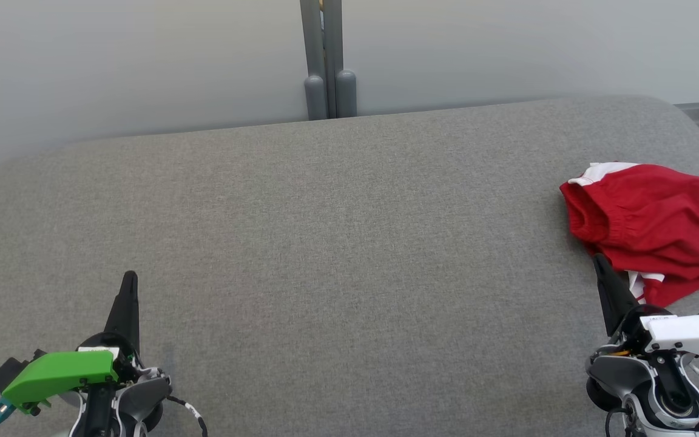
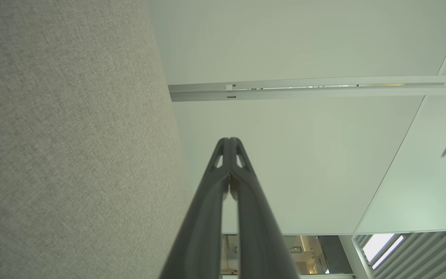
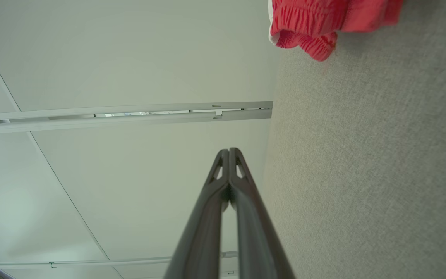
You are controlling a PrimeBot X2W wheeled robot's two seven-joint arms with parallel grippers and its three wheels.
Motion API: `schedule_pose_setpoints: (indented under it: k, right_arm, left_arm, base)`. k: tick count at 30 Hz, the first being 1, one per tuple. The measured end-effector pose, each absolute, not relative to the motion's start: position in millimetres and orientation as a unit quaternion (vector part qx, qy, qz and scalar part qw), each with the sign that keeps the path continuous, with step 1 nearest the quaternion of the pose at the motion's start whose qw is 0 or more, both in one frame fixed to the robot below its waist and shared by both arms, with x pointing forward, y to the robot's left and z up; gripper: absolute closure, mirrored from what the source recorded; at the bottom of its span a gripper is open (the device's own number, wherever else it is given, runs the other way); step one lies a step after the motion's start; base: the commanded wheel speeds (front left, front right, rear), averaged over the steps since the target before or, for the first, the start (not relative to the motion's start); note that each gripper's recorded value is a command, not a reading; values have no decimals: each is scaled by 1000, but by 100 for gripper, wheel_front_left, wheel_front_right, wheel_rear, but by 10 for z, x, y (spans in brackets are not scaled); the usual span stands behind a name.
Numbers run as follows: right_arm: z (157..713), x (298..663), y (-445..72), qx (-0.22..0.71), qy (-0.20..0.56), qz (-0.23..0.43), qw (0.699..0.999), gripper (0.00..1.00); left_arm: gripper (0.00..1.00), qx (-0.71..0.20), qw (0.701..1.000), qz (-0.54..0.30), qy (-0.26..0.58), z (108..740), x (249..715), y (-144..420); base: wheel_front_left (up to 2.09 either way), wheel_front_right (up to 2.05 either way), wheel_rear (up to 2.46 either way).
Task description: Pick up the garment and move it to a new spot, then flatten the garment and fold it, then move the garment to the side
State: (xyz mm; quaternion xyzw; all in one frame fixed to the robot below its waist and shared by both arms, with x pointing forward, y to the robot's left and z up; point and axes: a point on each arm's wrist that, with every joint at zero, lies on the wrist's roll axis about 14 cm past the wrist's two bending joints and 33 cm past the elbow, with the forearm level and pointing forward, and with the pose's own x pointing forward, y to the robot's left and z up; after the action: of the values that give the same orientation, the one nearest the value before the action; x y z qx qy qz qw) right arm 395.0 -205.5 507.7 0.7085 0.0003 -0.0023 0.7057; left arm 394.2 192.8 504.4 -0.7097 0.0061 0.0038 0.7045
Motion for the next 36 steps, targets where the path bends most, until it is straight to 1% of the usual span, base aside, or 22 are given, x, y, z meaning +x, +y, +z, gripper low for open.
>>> schedule_pose_setpoints:
  k: [36]
  right_arm:
    - [5078, 3950, -2055, 708, 0, -2, 706, 100]
  left_arm:
    - [100, -710, 704, 4, 6, 5045, 3942, 1929]
  base:
    - [0, 0, 0]
